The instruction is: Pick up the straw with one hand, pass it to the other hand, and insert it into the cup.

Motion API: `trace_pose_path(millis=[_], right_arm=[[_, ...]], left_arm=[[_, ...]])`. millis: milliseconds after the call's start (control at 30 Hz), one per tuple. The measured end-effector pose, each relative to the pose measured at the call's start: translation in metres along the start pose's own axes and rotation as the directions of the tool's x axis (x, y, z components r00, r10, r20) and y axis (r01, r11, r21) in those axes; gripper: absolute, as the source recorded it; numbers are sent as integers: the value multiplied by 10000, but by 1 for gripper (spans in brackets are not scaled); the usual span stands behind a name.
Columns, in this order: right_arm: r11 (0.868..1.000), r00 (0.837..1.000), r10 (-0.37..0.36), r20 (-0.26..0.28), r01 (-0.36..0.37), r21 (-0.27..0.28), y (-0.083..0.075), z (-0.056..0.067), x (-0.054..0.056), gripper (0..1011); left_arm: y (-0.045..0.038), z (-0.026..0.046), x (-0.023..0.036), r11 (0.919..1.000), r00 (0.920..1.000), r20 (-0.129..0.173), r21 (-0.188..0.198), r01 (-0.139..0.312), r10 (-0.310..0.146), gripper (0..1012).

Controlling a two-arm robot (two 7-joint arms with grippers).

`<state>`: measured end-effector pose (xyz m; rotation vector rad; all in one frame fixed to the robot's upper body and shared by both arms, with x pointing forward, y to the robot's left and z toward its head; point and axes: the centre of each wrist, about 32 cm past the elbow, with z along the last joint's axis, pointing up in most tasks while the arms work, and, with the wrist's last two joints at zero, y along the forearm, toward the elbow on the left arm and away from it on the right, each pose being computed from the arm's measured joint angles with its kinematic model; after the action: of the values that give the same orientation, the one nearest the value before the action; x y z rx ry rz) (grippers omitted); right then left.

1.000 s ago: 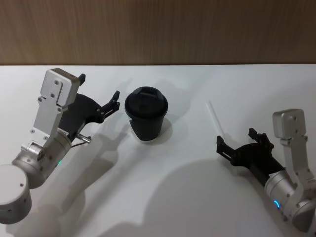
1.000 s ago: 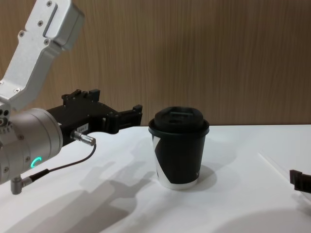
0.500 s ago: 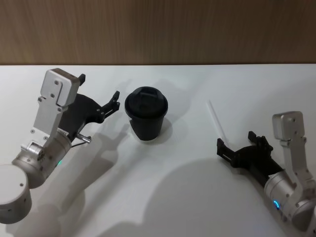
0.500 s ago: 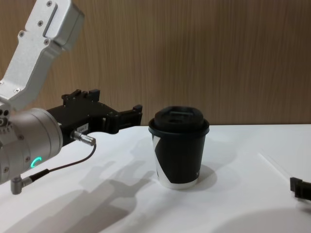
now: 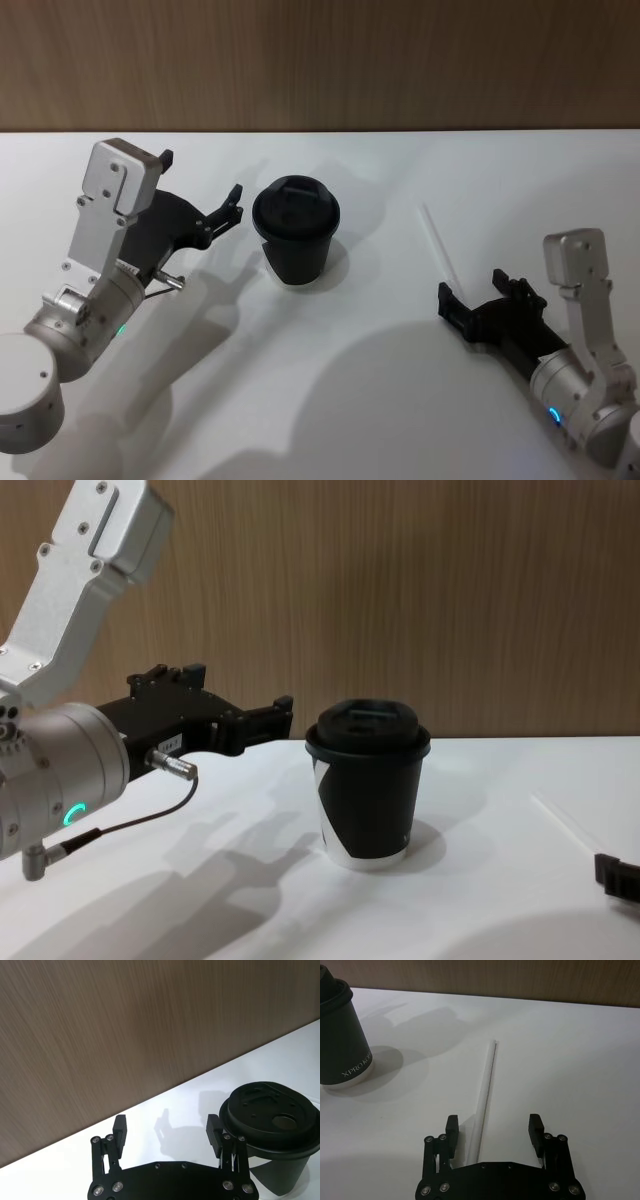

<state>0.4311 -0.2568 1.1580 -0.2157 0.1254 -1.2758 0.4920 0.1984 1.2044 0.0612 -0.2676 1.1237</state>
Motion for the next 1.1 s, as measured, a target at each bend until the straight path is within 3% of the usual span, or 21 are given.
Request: trace_pose_path(millis=[267,333,667,1100], right_arm=[[10000,10000,26,42,-26,-37,16,-11,0,679],[10000,10000,42,51,-42,-44,21,-14,-2,582],[9998,9998,176,76,-175,-63,40,-34,-17,473],[9993,9993,365,86,-365,-62,61,-50,-53,256]], left_arm=[[0,0,0,10000,10000,0,0,0,0,1003],[0,0,0,10000,10000,0,0,0,0,1003],[0,0,0,10000,10000,0,0,1,-1,1003],[0,0,0,10000,10000,0,0,1,-1,1002]])
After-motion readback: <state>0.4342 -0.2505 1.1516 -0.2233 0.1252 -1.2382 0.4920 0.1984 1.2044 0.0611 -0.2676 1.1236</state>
